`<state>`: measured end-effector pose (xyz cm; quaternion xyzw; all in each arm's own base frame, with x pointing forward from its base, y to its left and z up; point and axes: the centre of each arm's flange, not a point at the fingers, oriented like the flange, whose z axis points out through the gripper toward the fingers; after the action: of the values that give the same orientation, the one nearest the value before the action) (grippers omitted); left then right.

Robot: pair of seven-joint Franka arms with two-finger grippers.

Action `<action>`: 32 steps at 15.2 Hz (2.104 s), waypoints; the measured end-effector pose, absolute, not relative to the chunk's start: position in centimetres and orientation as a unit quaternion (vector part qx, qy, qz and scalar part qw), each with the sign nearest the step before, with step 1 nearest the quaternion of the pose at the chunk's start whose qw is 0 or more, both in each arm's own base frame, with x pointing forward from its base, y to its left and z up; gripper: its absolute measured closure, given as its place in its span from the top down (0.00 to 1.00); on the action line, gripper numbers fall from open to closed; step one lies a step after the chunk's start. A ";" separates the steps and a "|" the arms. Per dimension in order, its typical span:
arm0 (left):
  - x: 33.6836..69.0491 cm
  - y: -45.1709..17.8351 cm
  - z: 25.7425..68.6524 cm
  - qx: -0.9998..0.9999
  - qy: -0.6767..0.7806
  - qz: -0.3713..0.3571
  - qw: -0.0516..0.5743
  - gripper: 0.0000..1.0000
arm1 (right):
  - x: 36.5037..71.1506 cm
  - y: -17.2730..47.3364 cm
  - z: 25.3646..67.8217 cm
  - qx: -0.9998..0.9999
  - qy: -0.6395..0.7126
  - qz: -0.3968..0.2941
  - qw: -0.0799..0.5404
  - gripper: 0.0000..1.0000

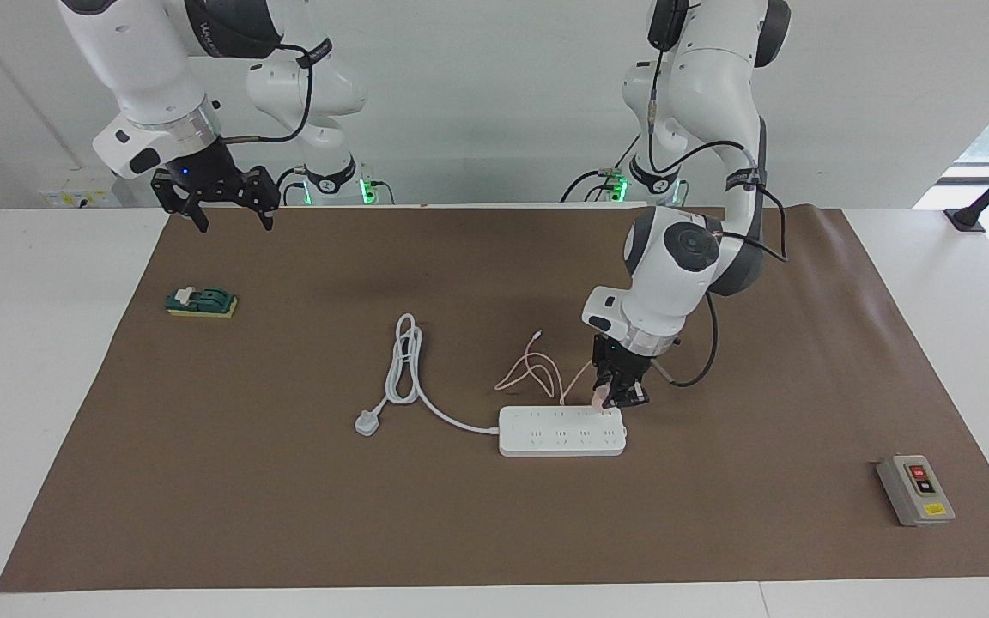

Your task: Plug charger into power strip

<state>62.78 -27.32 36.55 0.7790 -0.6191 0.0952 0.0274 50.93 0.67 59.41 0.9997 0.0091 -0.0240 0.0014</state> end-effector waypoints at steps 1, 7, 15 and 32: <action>62.8 -27.3 36.6 0.779 -0.619 0.097 0.027 0.32 | 50.9 0.7 59.4 1.000 0.009 -0.024 0.001 1.00; 63.2 -27.0 36.9 0.771 -0.629 0.104 0.001 0.32 | 50.9 0.7 59.4 1.000 0.009 -0.024 0.001 1.00; 63.6 -26.9 37.0 0.761 -0.637 0.119 -0.023 0.32 | 50.9 0.7 59.4 1.000 0.009 -0.024 0.001 1.00; 63.0 -27.6 35.9 0.758 -0.644 0.107 -0.018 0.32 | 50.9 0.7 59.4 1.000 0.009 -0.024 0.001 1.00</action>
<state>62.98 -27.57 35.92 0.7575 -0.6438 0.1066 -0.0181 50.93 0.68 59.40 0.9997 0.0091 -0.0240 0.0015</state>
